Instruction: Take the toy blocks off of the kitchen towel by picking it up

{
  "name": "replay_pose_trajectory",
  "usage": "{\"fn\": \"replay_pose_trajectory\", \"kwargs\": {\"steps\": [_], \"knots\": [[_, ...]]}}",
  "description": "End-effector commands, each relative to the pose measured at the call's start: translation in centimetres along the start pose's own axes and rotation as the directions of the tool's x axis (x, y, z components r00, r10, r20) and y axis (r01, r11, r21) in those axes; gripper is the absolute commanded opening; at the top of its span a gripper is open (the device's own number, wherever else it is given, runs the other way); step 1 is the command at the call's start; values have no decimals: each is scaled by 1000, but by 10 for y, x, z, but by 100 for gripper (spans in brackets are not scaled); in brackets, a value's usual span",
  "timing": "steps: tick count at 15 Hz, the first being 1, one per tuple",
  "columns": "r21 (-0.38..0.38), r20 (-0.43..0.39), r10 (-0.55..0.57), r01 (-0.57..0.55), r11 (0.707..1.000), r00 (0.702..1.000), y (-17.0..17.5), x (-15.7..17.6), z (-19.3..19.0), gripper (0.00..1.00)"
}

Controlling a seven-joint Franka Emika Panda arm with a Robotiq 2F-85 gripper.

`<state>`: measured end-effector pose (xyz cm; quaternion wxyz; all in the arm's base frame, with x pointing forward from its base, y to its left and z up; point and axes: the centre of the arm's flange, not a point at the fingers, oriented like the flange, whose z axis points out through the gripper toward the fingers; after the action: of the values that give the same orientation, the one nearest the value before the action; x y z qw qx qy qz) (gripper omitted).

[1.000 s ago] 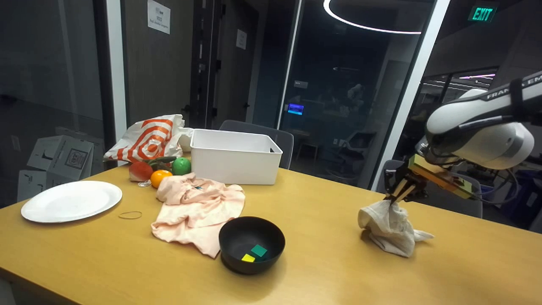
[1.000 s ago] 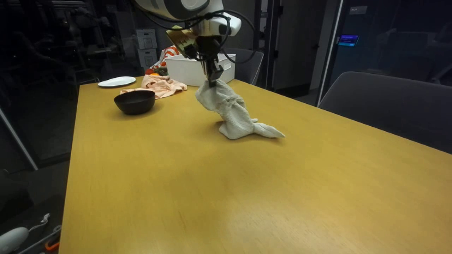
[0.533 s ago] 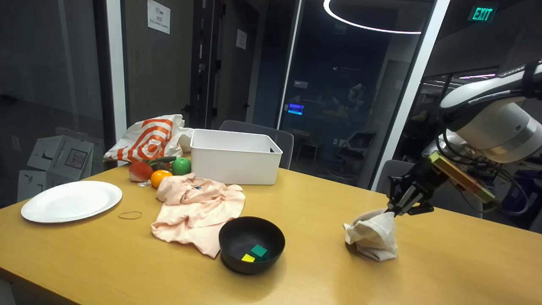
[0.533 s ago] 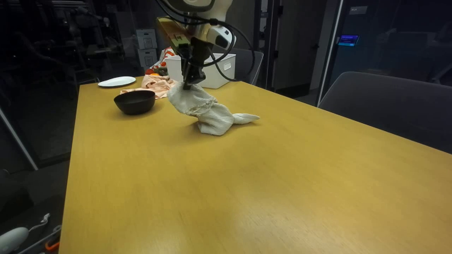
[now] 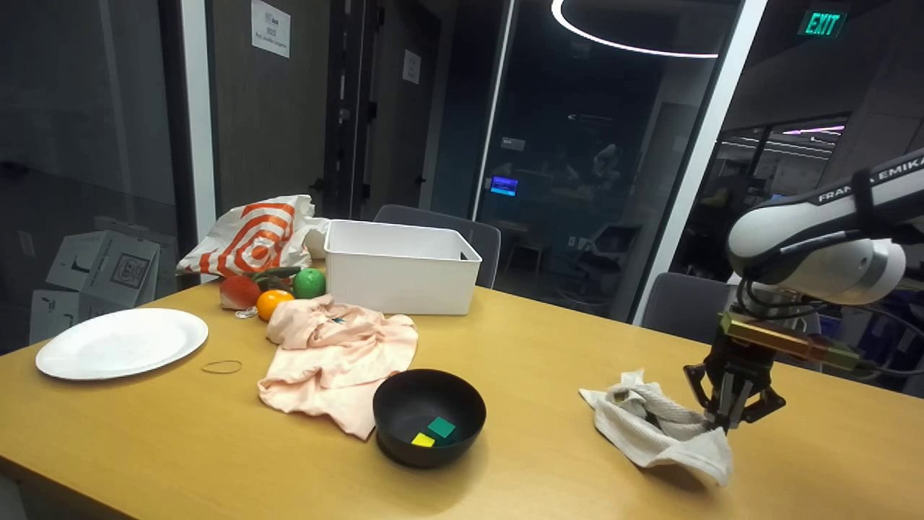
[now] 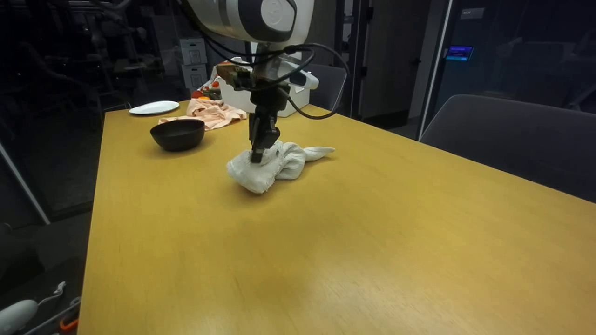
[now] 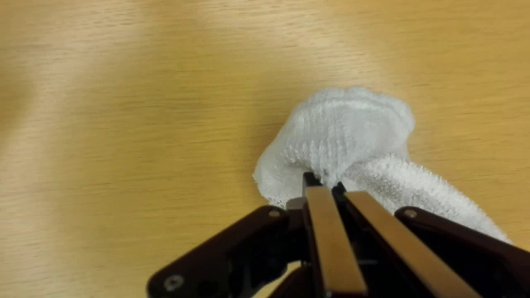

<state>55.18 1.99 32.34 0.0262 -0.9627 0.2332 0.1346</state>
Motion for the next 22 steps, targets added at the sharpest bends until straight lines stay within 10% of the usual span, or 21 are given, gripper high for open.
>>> {"fn": "replay_pose_trajectory", "kwargs": {"steps": [1,8,9,15,16,19,22], "knots": [[-153,-85,99,-111,982,991,2,8,1,6],[-342,-367,196,-328,881,909,33,38,-15,5],[-364,-400,210,-365,857,892,36,43,-13,31],[-418,-623,200,-538,732,756,29,44,-19,68],[-404,-650,194,-550,730,735,23,39,-22,77],[-312,-530,213,-422,851,821,2,21,-31,98],[-228,-435,224,-347,910,872,-19,8,-30,100]]}}
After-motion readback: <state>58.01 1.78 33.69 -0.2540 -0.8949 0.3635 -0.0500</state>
